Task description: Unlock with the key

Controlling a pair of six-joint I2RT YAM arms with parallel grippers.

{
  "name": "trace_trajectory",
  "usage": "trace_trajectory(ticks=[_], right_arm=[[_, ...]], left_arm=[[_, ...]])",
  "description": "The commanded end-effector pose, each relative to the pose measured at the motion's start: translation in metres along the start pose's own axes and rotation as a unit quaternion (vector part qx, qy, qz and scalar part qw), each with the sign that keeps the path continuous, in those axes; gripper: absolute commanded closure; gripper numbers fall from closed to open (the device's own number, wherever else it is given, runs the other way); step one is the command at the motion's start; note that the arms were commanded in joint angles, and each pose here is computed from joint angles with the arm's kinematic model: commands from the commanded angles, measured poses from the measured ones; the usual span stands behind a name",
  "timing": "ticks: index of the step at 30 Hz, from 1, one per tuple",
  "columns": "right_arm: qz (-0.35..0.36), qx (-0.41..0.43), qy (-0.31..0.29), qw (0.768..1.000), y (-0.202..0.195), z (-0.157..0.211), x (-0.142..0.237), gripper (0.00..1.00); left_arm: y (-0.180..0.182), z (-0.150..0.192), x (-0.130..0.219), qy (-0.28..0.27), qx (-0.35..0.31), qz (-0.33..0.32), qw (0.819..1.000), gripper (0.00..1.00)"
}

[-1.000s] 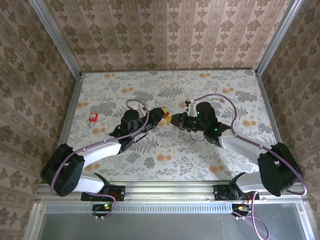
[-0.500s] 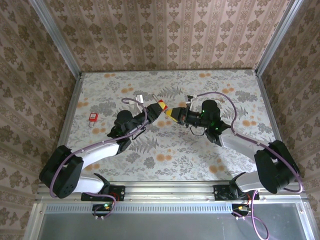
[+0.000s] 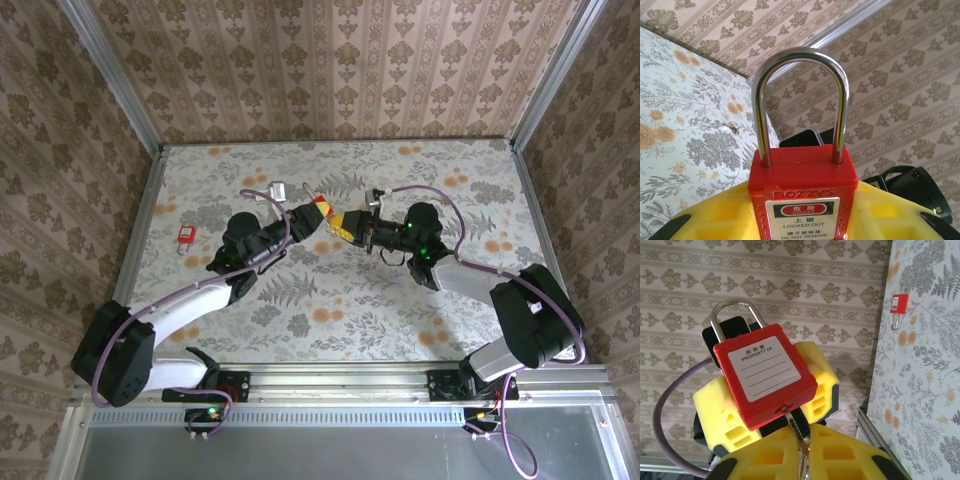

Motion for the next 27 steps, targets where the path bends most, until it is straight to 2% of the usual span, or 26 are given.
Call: trace_trajectory(ticks=[1, 5, 8, 12, 16, 20, 27], right_arm=[[0.055, -0.069, -0.09, 0.992, -0.029, -0.023, 0.013, 0.73], [0.129, -0.047, -0.09, 0.986, -0.026, -0.018, 0.027, 0.46], [0.173, -0.012, -0.095, 0.98, -0.012, -0.012, 0.044, 0.35], [0.207, 0.04, -0.103, 0.972, 0.01, -0.002, 0.065, 0.26], [0.236, 0.119, -0.089, 0.96, 0.034, 0.007, 0.074, 0.24], [0.245, 0.198, -0.068, 0.947, 0.053, 0.017, 0.078, 0.24], [0.241, 0.245, -0.039, 0.938, 0.062, 0.03, 0.071, 0.29]], left_arm=[[-0.066, -0.01, 0.012, 0.05, -0.091, 0.124, 0.987, 1.0], [-0.069, -0.012, 0.018, 0.095, -0.136, 0.062, 0.984, 1.0], [-0.075, -0.011, 0.024, 0.143, -0.183, 0.009, 0.973, 1.0], [-0.071, -0.005, 0.027, 0.21, -0.224, -0.05, 0.951, 1.0], [-0.068, 0.008, 0.021, 0.282, -0.271, -0.103, 0.915, 1.0], [-0.065, 0.015, 0.011, 0.323, -0.306, -0.148, 0.883, 1.0], [-0.063, 0.025, -0.004, 0.366, -0.339, -0.18, 0.848, 1.0]])
Point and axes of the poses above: each hand's point on the last joint's axis, 136 mm out from that joint toward the fingers, its own x axis back along the fingers, its own y axis along the line the jaws close on, z = x × y, the point moved 9 cm from there along x, back along the fingers, and after that the axes turned 3 degrees about -x, right-handed, at the moved point
